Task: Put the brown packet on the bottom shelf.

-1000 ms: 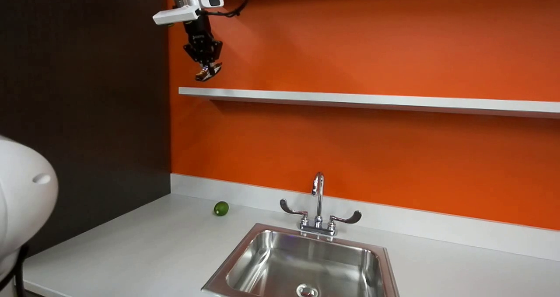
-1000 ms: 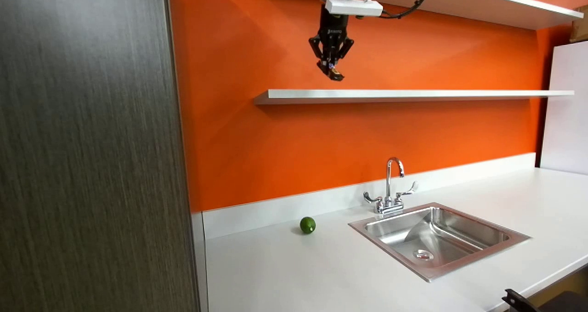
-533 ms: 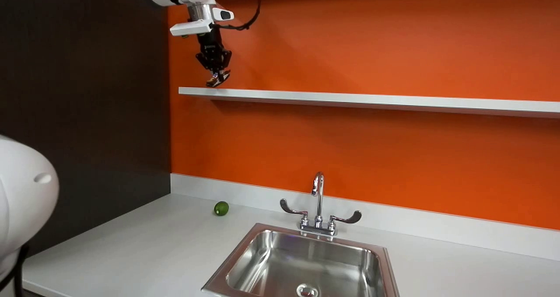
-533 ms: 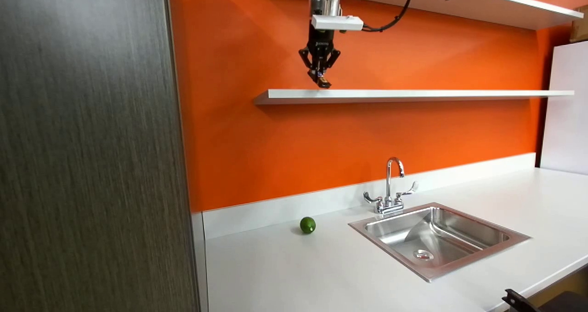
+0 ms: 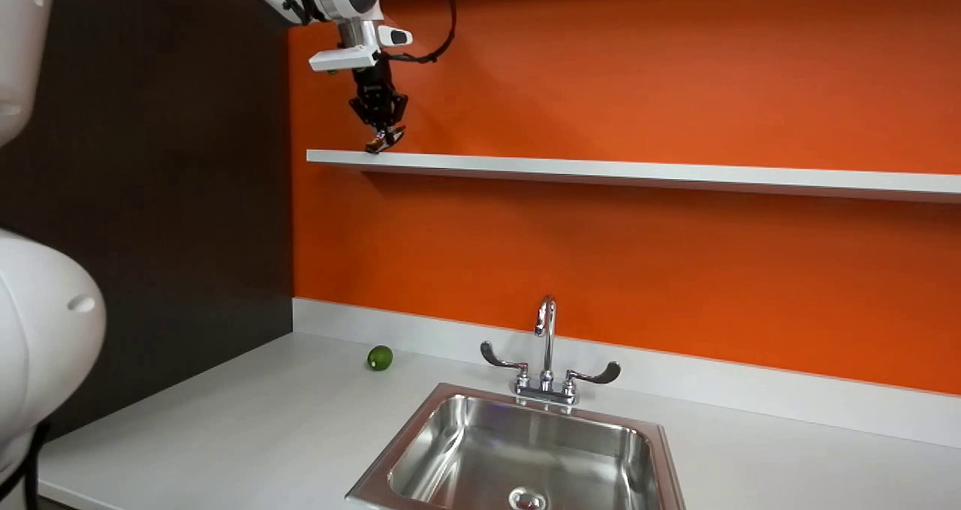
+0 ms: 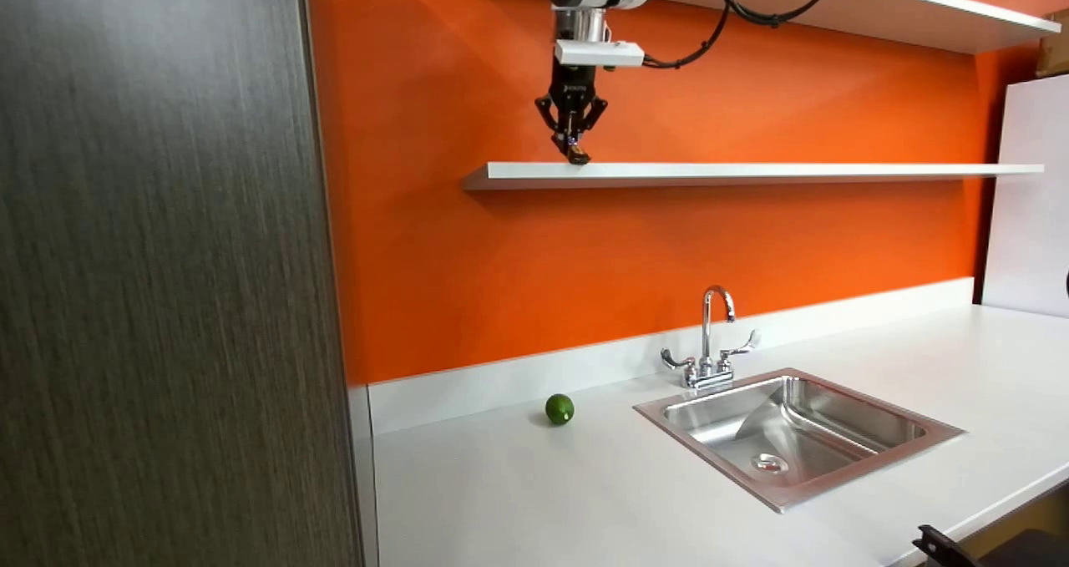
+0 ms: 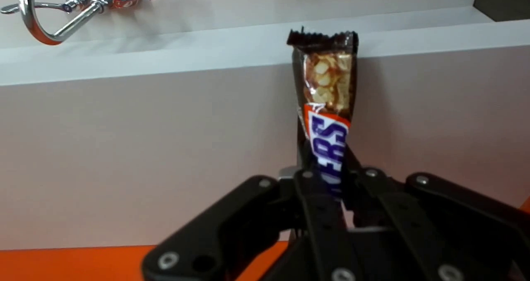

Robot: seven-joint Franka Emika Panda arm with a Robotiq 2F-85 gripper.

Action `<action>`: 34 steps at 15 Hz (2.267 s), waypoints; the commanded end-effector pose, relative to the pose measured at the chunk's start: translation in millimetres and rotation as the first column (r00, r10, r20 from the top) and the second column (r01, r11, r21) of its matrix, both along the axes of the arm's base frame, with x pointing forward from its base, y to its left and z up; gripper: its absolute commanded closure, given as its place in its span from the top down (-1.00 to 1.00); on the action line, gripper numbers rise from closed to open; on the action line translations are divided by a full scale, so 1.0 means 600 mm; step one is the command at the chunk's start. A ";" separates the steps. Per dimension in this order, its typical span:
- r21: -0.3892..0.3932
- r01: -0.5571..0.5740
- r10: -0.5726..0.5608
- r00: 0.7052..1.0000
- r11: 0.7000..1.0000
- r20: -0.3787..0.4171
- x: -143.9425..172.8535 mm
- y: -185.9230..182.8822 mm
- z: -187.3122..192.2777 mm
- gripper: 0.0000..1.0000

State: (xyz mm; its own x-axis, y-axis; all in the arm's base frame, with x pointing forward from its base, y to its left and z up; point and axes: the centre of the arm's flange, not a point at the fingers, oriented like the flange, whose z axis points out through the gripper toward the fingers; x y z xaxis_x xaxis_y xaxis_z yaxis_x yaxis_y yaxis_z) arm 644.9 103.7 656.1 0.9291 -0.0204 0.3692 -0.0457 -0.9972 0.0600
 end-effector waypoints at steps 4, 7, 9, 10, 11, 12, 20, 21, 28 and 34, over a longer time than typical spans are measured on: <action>-0.002 0.045 -0.045 0.999 0.999 -0.009 0.031 0.001 0.015 0.43; 0.002 0.055 -0.055 0.998 0.999 -0.015 0.014 -0.003 0.014 0.87; 0.004 0.059 -0.059 0.998 0.998 -0.031 -0.009 -0.007 0.011 1.00; 0.008 0.060 -0.059 0.997 0.998 -0.039 -0.021 -0.008 0.012 1.00; 0.009 0.058 -0.058 0.997 0.998 -0.047 -0.032 -0.009 0.013 1.00; 0.009 0.057 -0.056 0.997 0.998 -0.053 -0.046 -0.009 0.015 1.00; 0.041 0.019 -0.014 0.993 0.999 -0.118 -0.180 0.007 0.022 1.00; 0.042 0.018 -0.012 0.991 0.999 -0.135 -0.195 0.010 0.016 1.00; -0.011 -0.015 0.012 0.967 1.000 -0.254 -0.293 0.013 -0.112 1.00; -0.018 -0.023 0.016 0.946 1.000 -0.322 -0.357 0.005 -0.241 1.00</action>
